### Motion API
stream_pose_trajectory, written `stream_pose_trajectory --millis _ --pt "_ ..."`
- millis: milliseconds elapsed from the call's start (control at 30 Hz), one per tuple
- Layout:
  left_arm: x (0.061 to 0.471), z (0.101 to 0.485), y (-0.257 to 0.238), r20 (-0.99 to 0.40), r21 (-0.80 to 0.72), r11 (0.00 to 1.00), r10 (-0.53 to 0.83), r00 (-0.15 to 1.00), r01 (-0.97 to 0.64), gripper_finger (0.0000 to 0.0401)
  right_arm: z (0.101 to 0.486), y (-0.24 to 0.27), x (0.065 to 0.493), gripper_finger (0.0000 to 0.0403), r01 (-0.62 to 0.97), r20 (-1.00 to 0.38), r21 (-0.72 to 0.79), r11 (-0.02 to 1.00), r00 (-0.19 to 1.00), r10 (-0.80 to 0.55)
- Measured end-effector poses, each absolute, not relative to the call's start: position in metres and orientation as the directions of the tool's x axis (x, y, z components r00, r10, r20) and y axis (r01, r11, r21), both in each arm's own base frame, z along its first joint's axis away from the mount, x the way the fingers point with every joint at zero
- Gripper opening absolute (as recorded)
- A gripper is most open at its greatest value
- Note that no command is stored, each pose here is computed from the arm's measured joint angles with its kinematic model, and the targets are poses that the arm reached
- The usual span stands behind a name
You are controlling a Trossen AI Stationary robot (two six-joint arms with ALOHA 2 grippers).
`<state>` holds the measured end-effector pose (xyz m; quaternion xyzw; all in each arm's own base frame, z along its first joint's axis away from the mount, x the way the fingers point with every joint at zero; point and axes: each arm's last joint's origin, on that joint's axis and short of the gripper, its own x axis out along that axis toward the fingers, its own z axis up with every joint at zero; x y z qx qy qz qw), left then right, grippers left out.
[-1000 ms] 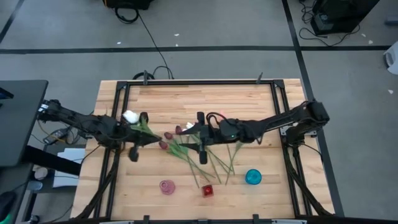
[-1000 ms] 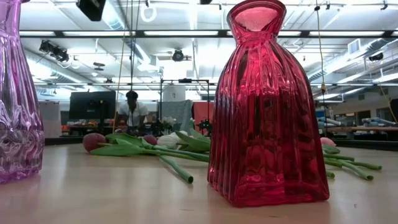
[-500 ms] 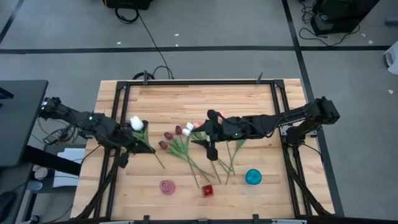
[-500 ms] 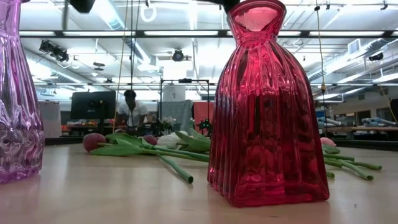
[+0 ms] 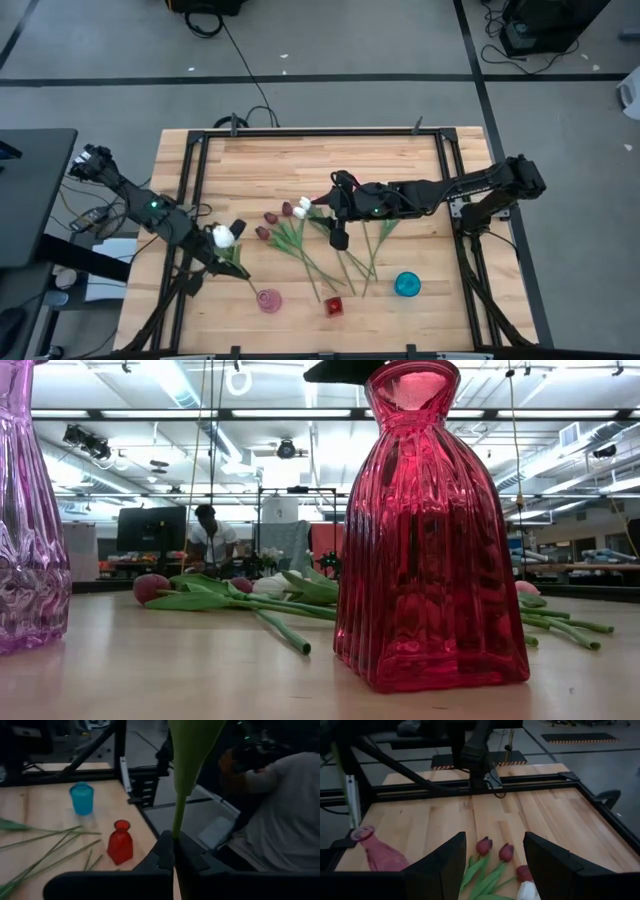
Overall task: Sort flowers into vase by color
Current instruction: Put the right white flower into the pink vase
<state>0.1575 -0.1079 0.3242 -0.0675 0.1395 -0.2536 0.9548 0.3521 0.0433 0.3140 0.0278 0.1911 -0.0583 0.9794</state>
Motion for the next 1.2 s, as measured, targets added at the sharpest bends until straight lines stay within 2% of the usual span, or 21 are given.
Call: stream_pose_trajectory --millis 300,667,800,1067,1200 --pt "0.166 0.316 -0.114 -0.275 -0.152 0.882 -0.471 0.838 0.446 0.0005 0.311 0.043 0.351 0.0209 0.125 -0.409 0.027 0.992 0.907 -0.104" --pt "0.179 0.286 -0.124 -0.478 -0.060 0.886 -0.430 0.766 0.460 0.0016 0.299 0.043 0.352 0.0209 0.152 -0.481 0.048 0.987 0.870 -0.111" --pt "0.179 0.279 -0.124 -0.530 -0.025 0.881 -0.412 0.741 0.472 0.0046 0.299 0.043 0.352 0.0209 0.154 -0.479 0.051 0.987 0.871 -0.111" --pt "0.177 0.282 -0.121 -0.517 -0.014 0.892 -0.394 0.760 0.453 0.0149 0.298 0.043 0.352 0.0209 0.153 -0.480 0.049 0.987 0.870 -0.111" --pt "0.168 0.287 -0.115 -0.521 -0.028 0.896 -0.391 0.759 0.443 0.0183 0.298 0.043 0.352 0.0209 0.148 -0.479 0.051 0.988 0.871 -0.106"
